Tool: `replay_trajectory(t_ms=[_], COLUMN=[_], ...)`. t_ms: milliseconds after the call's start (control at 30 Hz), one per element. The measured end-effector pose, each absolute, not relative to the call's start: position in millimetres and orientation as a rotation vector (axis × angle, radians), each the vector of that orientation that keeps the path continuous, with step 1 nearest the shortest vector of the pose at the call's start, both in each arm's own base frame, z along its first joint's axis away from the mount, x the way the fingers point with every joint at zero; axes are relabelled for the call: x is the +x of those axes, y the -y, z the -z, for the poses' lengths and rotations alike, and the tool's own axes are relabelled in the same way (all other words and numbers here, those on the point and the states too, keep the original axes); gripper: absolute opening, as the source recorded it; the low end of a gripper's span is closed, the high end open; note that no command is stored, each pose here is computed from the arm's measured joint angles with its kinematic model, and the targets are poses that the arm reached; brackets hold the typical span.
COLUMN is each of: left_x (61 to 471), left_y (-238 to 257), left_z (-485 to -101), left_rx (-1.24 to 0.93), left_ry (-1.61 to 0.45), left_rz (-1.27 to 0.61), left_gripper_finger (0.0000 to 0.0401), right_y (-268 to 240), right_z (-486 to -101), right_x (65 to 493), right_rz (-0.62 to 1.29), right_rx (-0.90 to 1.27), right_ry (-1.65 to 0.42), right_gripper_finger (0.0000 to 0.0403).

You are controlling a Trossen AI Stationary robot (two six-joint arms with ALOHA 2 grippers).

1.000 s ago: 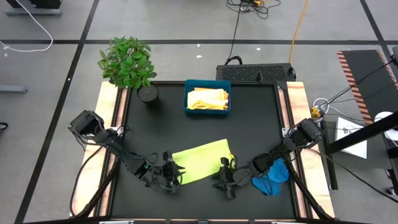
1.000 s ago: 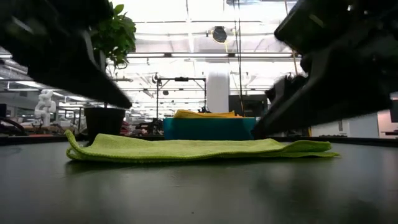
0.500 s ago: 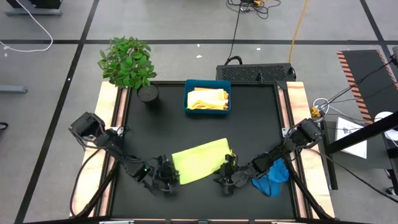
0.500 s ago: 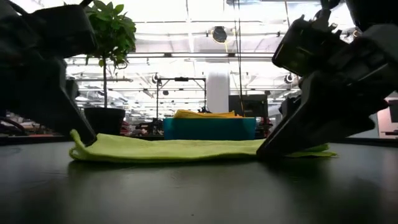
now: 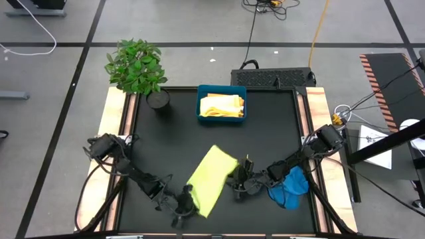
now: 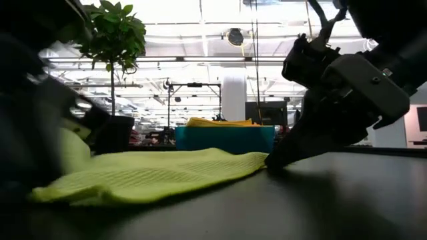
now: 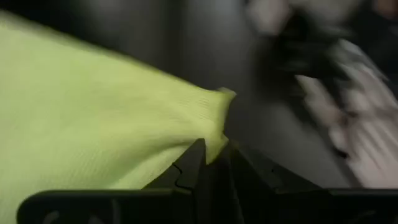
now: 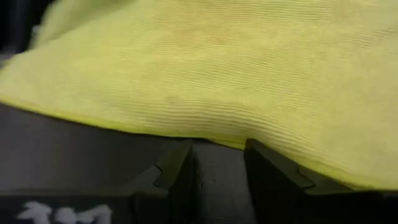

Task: Fold microfiber towels
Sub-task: Fold the green microfiber towel

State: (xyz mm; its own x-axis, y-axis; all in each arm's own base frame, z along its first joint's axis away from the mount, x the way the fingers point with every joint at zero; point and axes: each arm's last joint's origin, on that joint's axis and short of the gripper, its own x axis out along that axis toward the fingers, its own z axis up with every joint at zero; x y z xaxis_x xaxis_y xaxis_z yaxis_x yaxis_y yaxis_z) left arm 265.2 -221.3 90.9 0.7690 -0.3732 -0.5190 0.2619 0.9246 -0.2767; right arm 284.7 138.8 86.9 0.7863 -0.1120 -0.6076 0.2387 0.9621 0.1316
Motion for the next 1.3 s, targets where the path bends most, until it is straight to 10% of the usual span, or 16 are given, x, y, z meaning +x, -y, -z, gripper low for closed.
replay_trajectory(t_ms=[300, 667, 933, 1300], left_x=[261, 239, 224, 214], left_y=[239, 234, 207, 218], left_z=[-108, -146, -145, -147], left_rx=[0.063, 0.155, 0.459, 0.666], left_ry=[-0.498, -0.572, -0.704, -0.719], left_rz=[0.627, 0.591, 0.193, 0.306], left_gripper_finger=[0.0076, 0.0076, 0.0076, 0.0076], right_y=[-160, -190, -190, -188], right_z=[-97, -121, -119, -118], right_x=[276, 272, 270, 270], right_rz=[0.023, -0.043, 0.007, 0.029], right_rx=[0.304, 0.232, 0.194, 0.177], right_ry=[-0.661, -0.369, -0.37, -0.372], right_gripper_finger=[0.0141, 0.0141, 0.0141, 0.0141])
